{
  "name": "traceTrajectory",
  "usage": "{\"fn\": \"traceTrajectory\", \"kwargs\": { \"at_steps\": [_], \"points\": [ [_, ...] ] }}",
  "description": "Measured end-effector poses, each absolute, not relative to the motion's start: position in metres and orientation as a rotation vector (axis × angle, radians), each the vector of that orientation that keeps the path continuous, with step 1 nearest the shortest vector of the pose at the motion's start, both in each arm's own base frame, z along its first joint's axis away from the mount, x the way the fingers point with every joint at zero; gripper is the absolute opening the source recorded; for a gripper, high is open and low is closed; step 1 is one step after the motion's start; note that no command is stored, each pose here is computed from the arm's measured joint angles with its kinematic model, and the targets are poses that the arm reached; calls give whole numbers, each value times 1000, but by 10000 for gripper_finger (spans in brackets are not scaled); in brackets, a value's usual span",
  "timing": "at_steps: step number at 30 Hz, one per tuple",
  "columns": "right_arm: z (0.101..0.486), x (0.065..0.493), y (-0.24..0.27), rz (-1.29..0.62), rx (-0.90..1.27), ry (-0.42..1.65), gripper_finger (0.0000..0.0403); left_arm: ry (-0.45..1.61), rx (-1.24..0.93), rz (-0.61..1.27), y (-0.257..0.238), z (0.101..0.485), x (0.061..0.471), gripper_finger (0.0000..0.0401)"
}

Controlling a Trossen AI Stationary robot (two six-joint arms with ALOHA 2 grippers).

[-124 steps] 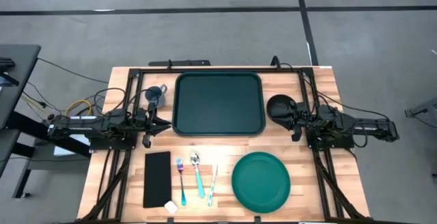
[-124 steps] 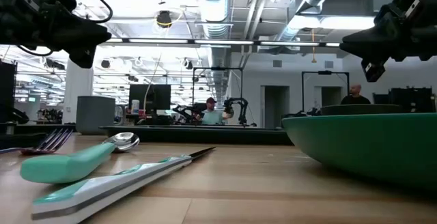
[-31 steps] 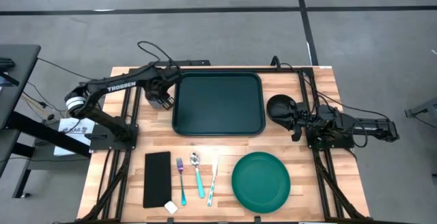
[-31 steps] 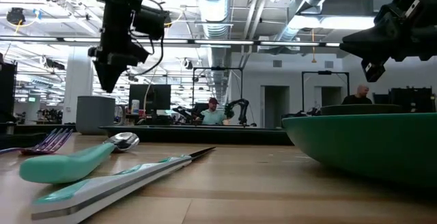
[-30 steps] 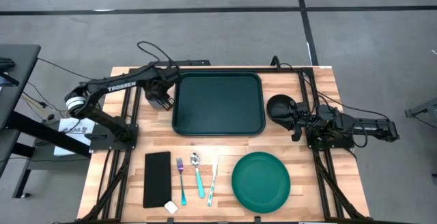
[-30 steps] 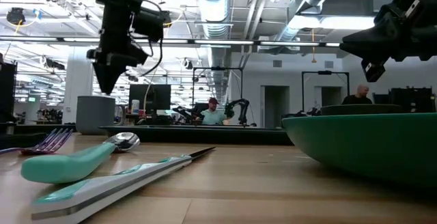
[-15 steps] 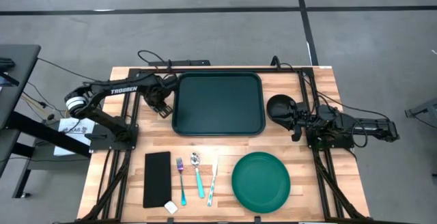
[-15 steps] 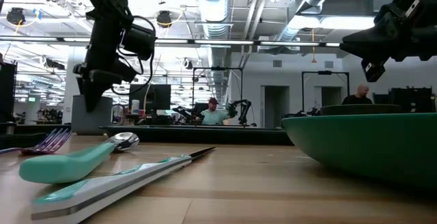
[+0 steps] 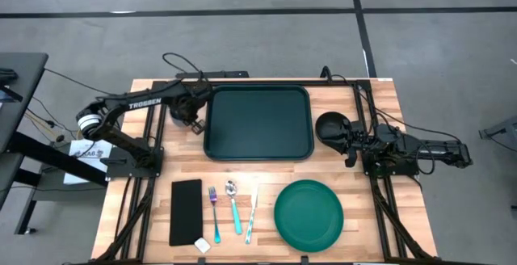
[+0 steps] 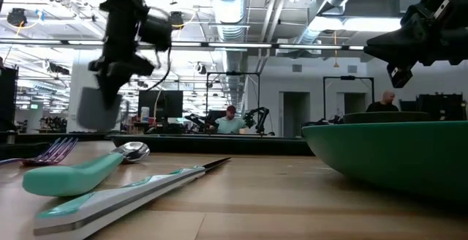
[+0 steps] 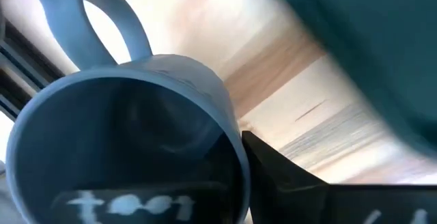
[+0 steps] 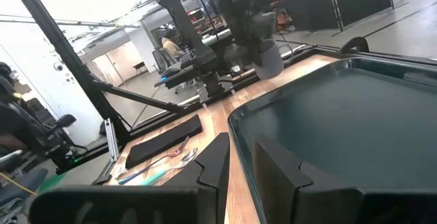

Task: Set up tray
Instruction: Put the light blue mug on the top left of the dark green tray

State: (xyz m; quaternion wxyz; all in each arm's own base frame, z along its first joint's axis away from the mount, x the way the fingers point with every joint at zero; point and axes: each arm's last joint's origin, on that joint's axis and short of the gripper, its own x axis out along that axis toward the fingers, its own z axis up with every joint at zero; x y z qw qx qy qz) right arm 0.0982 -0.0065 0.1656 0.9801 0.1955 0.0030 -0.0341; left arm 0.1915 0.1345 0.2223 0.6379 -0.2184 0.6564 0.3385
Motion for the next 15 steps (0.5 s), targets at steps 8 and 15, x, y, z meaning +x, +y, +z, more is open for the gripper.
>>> {"fn": "traceTrajectory", "kwargs": {
  "at_steps": [8,15],
  "points": [
    [166,98,-6,-68,393,6,59,950,-480,584,158,303,249,2],
    [166,98,-6,-68,393,6,59,964,-333,437,188,335,327,1]
  ]
}}
